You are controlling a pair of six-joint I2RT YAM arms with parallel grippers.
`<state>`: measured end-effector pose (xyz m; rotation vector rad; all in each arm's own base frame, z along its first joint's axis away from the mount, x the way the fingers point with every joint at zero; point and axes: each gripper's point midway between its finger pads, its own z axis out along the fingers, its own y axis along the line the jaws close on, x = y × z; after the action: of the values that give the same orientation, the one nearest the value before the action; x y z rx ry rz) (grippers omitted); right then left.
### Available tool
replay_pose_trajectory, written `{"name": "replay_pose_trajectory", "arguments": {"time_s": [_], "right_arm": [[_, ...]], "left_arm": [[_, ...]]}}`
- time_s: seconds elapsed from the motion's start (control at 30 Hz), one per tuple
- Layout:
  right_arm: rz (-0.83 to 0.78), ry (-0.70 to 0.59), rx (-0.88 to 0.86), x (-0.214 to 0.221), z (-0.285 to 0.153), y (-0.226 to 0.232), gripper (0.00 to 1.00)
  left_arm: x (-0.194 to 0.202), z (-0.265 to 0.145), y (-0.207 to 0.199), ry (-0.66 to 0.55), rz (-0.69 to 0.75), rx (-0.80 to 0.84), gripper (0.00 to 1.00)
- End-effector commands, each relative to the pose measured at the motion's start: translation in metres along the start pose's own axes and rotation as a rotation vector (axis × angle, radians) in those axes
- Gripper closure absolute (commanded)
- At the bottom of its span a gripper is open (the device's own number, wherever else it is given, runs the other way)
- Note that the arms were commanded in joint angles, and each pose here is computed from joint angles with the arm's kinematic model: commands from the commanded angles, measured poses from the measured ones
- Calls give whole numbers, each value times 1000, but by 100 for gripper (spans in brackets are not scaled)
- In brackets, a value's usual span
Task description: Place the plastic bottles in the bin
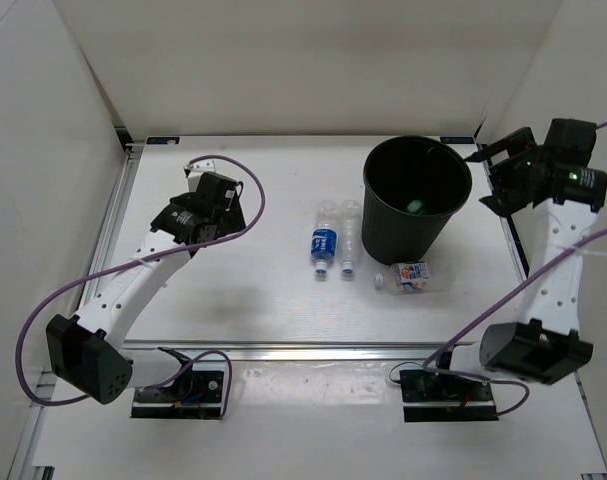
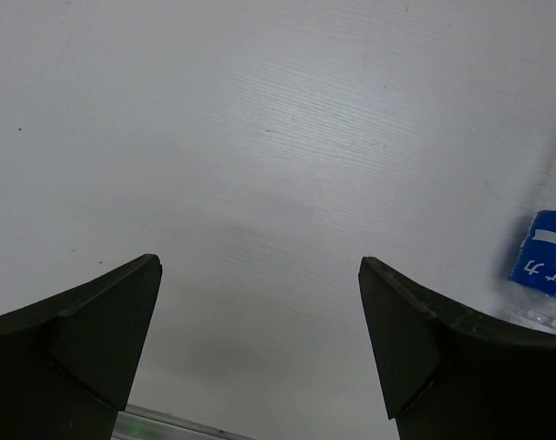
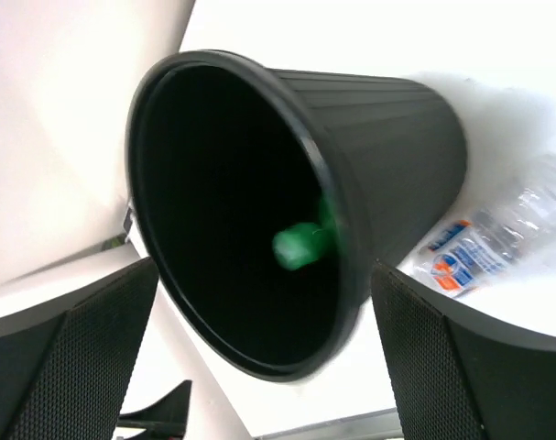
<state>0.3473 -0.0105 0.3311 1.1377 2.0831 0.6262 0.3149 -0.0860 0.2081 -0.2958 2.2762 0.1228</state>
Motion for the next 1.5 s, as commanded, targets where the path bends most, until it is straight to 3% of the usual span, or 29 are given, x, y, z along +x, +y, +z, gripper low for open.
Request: {"name": "replay_pose_trajectory", "arguments": {"time_s": [0.0, 0.1, 0.2, 0.4, 0.67, 1.0, 1.13, 1.23, 1.37, 1.47], "right_arm": [[15, -69, 32, -7, -11, -27, 0], [96, -97, 101, -5, -18, -56, 0], [240, -43, 172, 18, -2, -104, 0], [482, 203, 269, 83, 58, -173, 0], [451, 388, 347, 105, 110, -197, 0], [400, 494, 540, 132, 149, -237, 0], [387, 473, 578, 132, 137, -241, 42], [322, 457, 597, 131, 114, -236, 43], [213, 454, 599, 134, 64, -217, 64], [180, 417, 507, 135, 10, -184, 69]], "left_arm": [[-22, -7, -10, -46, -34, 35, 0], [-26, -8, -14, -48, -28, 46, 0], [-22, -2, -14, -32, 2, 37, 0], [-20, 1, -14, -26, 25, 32, 0], [-7, 7, -11, 9, 38, 12, 0], [3, 18, -20, 53, 54, 26, 0], [1, 19, -16, 41, 76, 7, 0], [2, 21, -12, 28, 75, -11, 0], [4, 23, -1, 10, 46, -66, 0], [3, 26, 2, -7, 21, -91, 0]]}}
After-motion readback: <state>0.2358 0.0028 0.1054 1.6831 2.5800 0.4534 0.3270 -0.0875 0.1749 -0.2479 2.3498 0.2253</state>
